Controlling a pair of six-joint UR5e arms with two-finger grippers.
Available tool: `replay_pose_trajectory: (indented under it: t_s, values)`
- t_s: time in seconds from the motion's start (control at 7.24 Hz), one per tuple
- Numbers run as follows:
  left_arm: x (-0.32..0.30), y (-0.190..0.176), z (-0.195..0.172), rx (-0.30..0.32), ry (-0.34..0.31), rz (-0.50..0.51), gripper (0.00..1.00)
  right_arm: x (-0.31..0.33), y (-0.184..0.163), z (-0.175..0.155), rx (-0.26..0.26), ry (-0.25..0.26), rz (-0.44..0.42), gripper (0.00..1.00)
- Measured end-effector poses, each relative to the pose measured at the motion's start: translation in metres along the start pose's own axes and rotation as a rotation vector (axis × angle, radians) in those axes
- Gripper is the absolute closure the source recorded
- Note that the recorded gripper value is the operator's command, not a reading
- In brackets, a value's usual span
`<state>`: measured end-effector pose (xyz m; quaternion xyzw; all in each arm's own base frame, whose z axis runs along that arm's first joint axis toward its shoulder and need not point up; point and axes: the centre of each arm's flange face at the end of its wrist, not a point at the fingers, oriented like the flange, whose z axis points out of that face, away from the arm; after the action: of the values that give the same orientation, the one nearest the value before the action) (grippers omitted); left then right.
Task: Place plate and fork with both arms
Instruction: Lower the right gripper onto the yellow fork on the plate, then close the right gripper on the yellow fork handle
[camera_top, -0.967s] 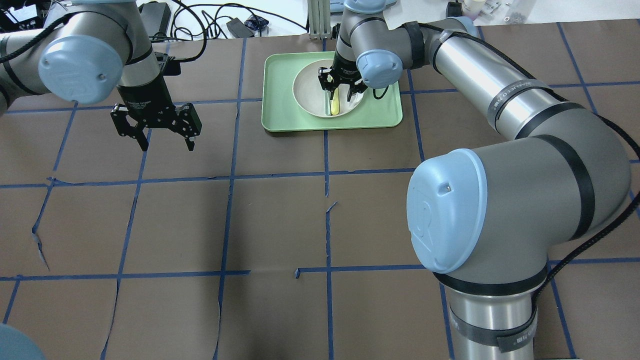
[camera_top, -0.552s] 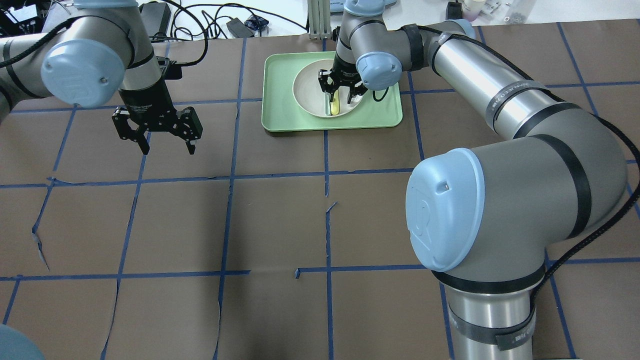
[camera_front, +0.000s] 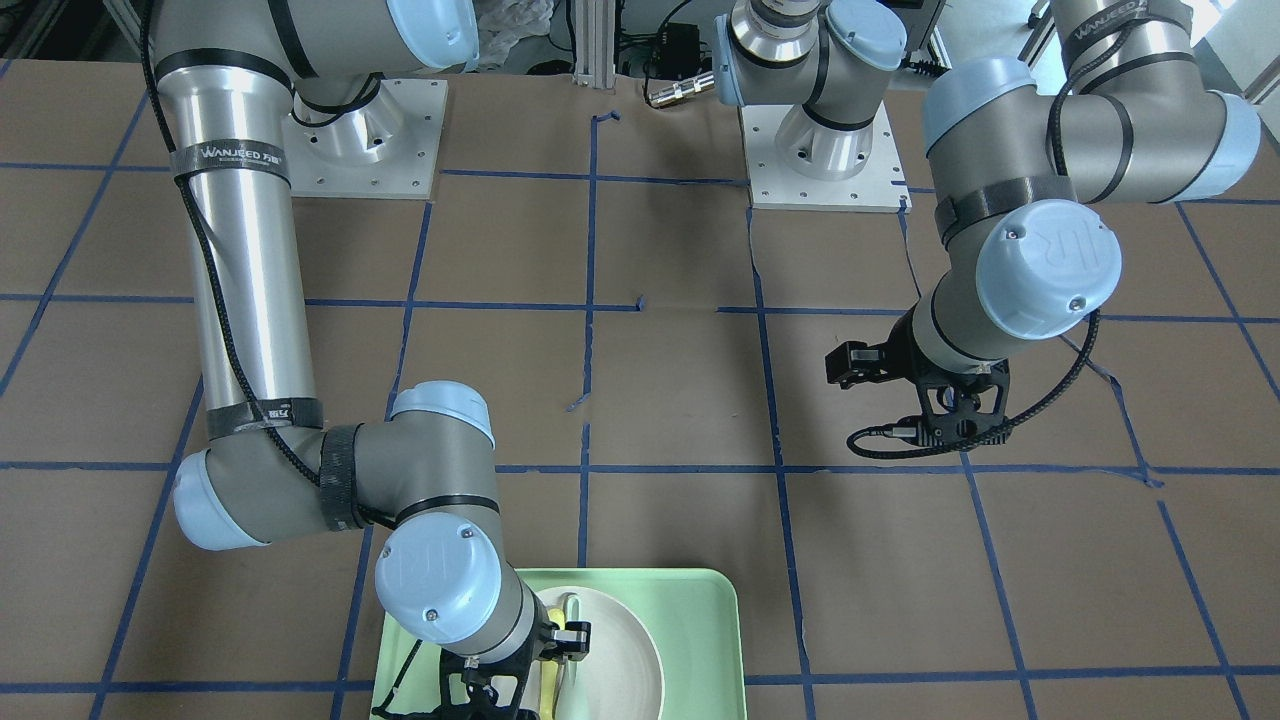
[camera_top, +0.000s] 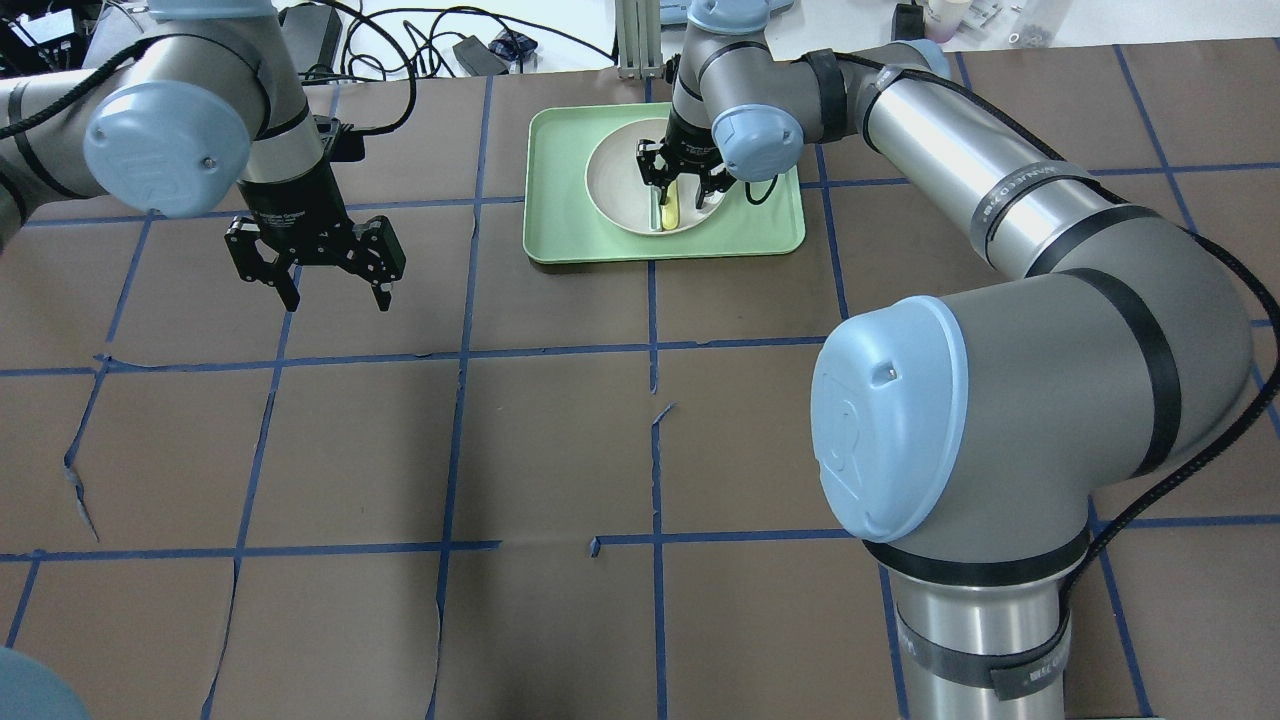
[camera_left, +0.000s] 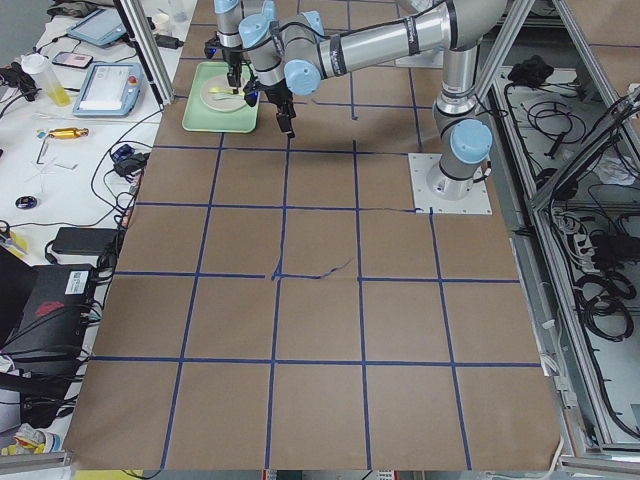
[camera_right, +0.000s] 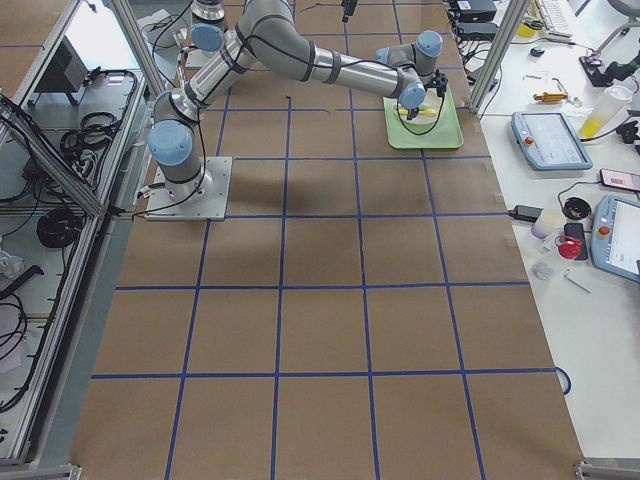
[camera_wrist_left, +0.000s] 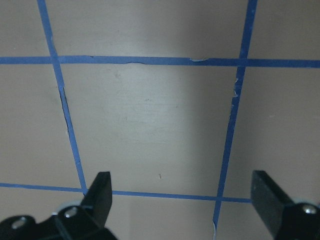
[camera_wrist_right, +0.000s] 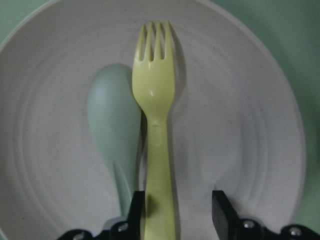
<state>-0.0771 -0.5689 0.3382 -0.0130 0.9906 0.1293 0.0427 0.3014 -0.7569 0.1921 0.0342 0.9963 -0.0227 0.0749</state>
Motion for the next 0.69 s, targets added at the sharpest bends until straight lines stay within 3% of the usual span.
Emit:
replay_pose_trajectory:
  t_s: [0.69]
  values:
    - [-0.0038, -0.0024, 0.0028, -0.005, 0.002, -0.001, 0.0, -0.0016, 0.004, 0.0029, -0.009, 0.003, -0.006, 0.38]
